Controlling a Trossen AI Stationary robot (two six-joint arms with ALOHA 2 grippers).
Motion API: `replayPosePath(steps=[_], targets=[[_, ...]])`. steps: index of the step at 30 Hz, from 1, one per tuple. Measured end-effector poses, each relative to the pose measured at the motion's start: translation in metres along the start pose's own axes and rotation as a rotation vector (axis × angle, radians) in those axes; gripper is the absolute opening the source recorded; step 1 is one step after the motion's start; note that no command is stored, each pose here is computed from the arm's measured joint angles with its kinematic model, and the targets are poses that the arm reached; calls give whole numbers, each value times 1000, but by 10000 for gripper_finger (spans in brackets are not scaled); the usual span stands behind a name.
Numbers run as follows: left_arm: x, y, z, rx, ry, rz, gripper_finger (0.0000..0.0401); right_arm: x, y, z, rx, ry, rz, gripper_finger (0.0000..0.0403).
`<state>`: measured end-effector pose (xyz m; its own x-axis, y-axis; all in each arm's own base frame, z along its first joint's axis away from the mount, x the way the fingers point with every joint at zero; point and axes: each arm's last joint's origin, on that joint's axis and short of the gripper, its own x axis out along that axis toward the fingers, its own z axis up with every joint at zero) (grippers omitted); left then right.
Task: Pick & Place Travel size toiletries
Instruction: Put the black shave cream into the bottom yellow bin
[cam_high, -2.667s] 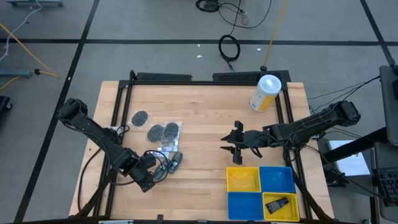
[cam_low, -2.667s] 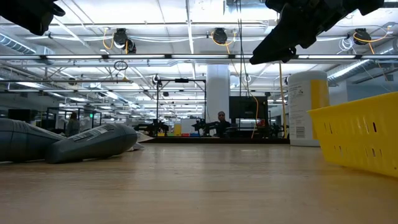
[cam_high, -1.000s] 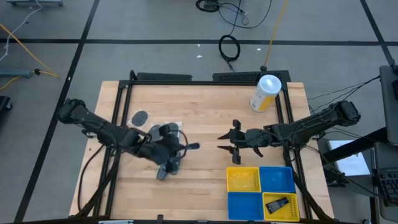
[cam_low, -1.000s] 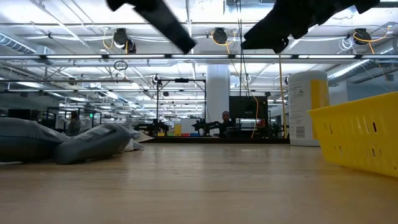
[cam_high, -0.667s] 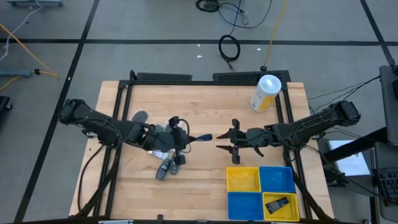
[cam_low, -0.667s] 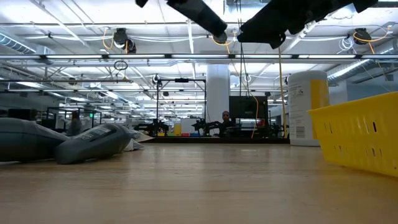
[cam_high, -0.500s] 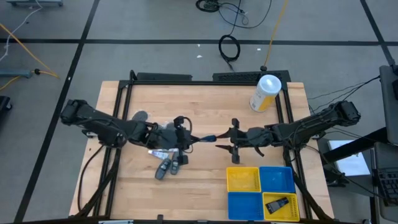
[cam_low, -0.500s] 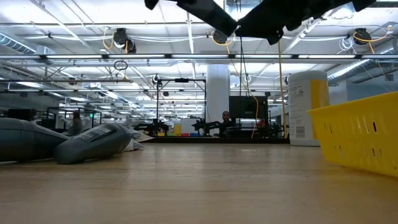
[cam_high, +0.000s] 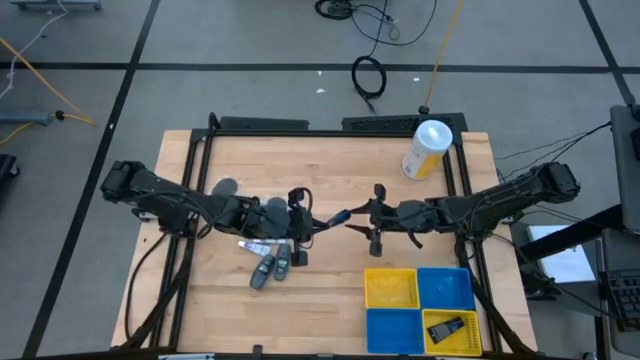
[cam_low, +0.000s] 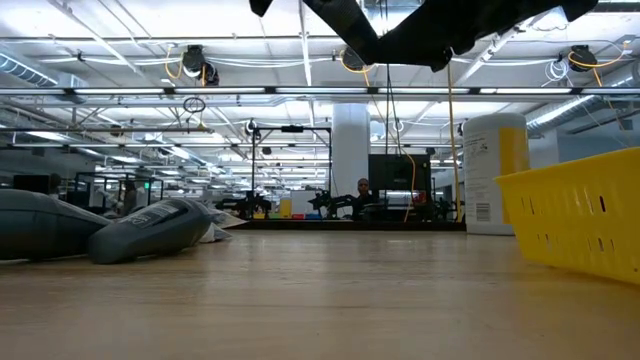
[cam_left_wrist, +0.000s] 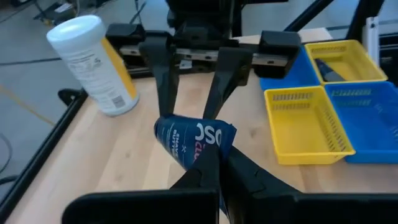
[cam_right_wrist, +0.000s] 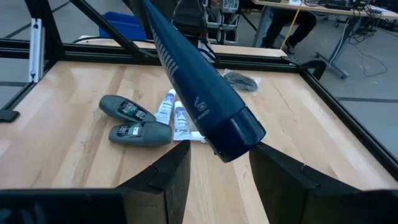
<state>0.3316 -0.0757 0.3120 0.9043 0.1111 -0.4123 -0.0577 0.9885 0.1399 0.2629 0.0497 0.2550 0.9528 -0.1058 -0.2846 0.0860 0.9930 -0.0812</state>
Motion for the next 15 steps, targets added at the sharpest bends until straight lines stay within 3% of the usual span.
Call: replayPosePath(steps=[15], targets=[[0,-1,-1,-13,13,-33,0,-1,0,2,-100,-19,-1,155]])
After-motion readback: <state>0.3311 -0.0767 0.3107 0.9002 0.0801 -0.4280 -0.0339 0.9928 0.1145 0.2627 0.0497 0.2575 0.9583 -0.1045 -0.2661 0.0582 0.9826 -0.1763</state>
